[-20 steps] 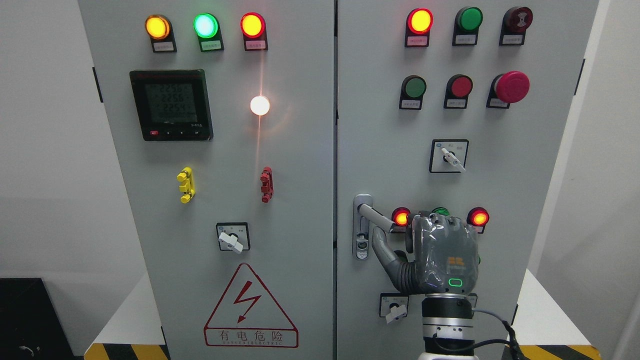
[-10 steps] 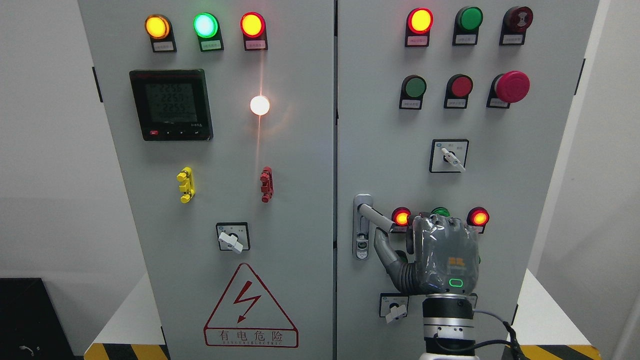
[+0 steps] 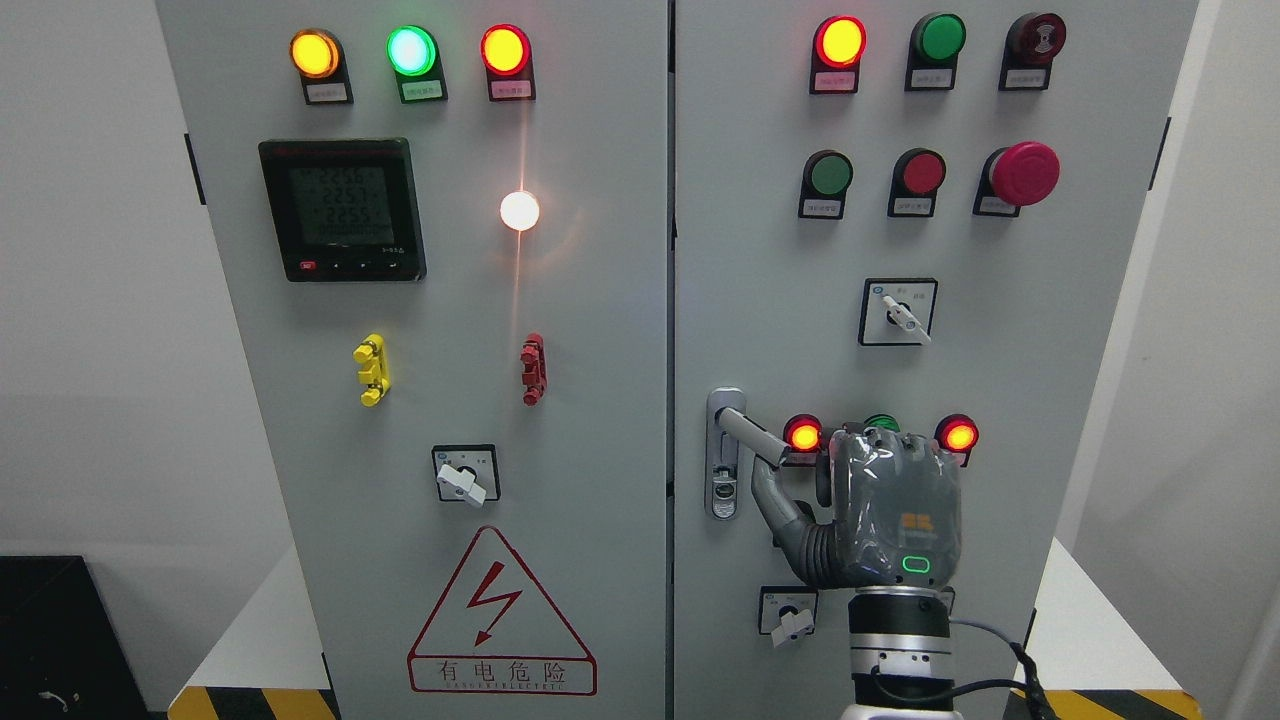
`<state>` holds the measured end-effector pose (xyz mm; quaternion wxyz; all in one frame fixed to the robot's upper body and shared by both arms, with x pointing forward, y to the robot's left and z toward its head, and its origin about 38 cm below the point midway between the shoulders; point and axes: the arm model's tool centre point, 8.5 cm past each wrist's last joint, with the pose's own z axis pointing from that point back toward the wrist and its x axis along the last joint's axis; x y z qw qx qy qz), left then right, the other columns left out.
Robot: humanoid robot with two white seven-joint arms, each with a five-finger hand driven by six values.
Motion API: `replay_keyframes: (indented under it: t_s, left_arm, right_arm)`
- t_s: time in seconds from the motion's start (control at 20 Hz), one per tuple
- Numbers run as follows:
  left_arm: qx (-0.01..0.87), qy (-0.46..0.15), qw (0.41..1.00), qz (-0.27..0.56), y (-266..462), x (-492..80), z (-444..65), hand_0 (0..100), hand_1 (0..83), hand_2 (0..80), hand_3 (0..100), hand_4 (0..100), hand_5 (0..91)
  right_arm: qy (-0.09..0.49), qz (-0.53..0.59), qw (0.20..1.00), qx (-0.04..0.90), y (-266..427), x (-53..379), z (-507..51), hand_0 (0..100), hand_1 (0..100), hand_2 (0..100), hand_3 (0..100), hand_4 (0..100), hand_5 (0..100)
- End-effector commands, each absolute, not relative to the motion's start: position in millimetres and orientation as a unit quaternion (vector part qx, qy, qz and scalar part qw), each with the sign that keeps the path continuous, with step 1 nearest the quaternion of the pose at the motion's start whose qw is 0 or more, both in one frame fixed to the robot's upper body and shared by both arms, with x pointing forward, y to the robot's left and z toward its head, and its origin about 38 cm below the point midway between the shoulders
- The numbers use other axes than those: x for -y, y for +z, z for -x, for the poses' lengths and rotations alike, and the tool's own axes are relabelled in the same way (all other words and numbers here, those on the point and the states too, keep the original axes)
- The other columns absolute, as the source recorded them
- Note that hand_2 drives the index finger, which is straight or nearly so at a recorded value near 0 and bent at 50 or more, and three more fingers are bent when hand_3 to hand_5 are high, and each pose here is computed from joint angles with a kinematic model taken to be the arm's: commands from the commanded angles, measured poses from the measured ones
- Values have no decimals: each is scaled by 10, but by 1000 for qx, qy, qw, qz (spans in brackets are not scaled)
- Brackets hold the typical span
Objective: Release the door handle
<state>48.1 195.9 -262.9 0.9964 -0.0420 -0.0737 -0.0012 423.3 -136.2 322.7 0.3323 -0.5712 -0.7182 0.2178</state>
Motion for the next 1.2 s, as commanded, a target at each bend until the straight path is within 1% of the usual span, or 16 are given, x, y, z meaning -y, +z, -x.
replay_keyframes:
  t_s: [0.0, 1.15]
  left_arm:
    - [74, -1, 996, 42, -2629, -1958, -481, 120, 556, 0, 0, 0, 0]
    - [73, -1, 996, 42, -2629, -1958, -480, 120, 556, 0, 0, 0, 0]
  right_arm:
    - [215, 572, 331, 719, 3245, 1373, -4229, 391, 380, 1000, 1000, 987, 1000]
    - [211, 573, 327, 721, 3285, 1379, -4206, 398, 379, 1000, 1000, 988, 1000]
